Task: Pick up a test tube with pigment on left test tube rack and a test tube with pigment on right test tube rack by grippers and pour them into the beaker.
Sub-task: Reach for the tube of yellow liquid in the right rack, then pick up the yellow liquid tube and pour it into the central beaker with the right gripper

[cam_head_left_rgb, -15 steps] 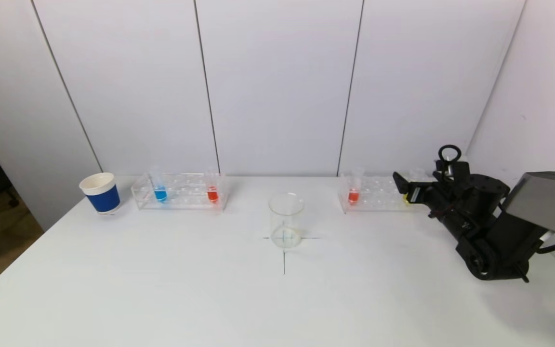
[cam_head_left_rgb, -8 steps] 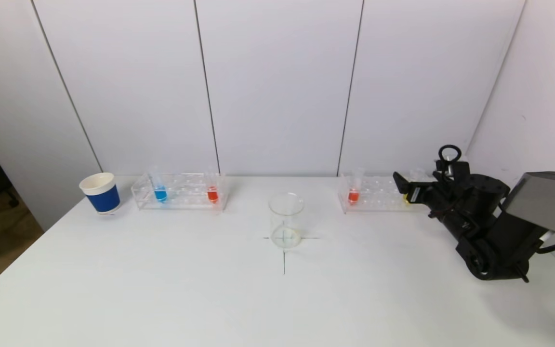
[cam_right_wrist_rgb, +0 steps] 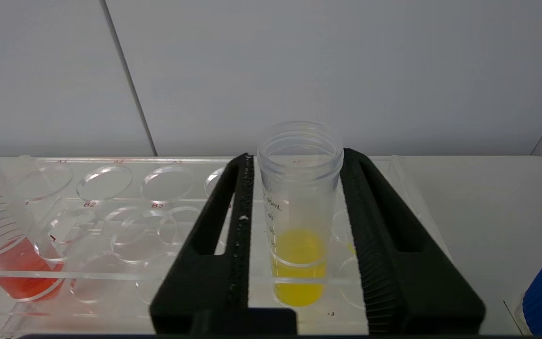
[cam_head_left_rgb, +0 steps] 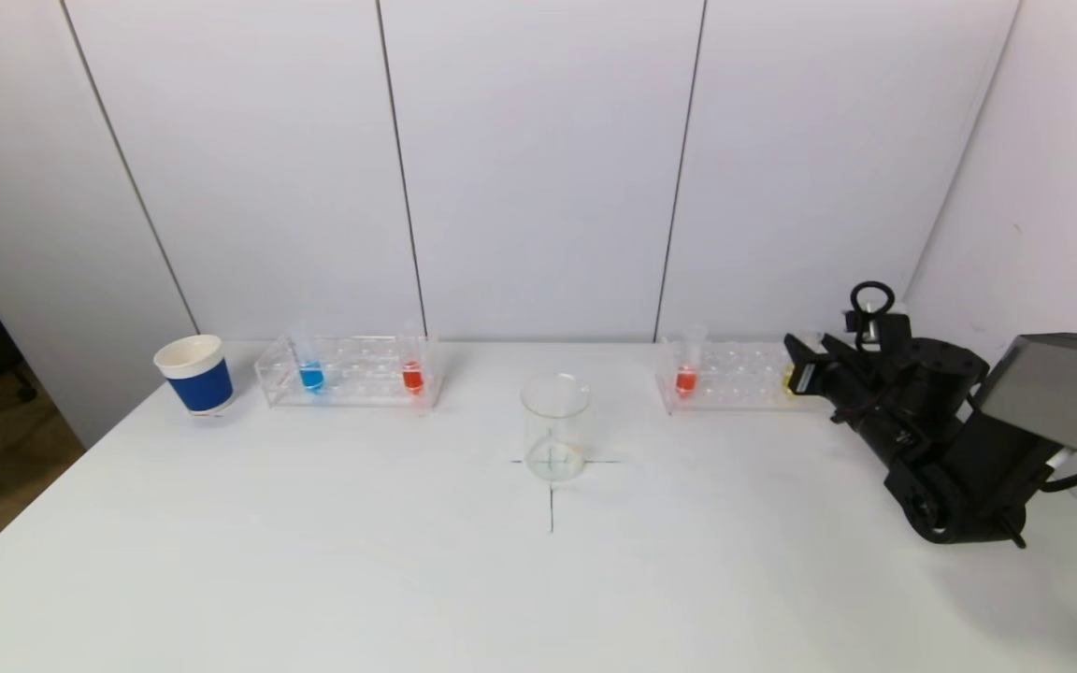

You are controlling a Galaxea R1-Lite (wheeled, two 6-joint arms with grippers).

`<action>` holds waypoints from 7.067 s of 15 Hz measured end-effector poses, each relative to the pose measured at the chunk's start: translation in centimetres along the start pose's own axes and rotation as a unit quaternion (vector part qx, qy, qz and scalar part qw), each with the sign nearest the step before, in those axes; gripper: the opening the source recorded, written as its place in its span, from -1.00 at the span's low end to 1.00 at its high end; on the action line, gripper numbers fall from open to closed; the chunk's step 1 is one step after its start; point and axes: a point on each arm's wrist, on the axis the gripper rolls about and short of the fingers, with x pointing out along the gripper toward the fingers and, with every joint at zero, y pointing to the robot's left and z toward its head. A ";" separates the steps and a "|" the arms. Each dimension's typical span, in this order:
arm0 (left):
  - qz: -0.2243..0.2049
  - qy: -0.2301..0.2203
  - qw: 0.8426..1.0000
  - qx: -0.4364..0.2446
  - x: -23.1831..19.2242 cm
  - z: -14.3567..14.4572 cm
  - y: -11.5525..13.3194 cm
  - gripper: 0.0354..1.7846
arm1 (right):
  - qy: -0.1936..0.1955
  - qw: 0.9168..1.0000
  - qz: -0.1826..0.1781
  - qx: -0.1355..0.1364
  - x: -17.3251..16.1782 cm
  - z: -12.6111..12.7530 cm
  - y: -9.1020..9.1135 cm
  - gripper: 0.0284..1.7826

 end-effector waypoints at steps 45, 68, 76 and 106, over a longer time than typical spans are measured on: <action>0.000 0.000 1.000 0.000 0.0 0.0 0.0 0.98 | -0.053 0.996 0.069 -0.019 -5.9 21.2 5.1 -0.52; 0.000 0.000 1.000 0.000 0.0 0.0 0.0 0.98 | -0.095 0.910 0.342 -0.215 -4.1 18.1 15.6 -0.52; 0.000 0.000 1.000 0.000 0.0 0.0 0.0 0.98 | -0.142 0.848 0.396 -0.322 -3.1 16.6 16.5 -0.52; 0.000 0.000 1.000 0.000 0.0 0.0 0.0 0.98 | -0.250 0.718 0.448 -0.471 -1.9 10.6 18.3 -0.52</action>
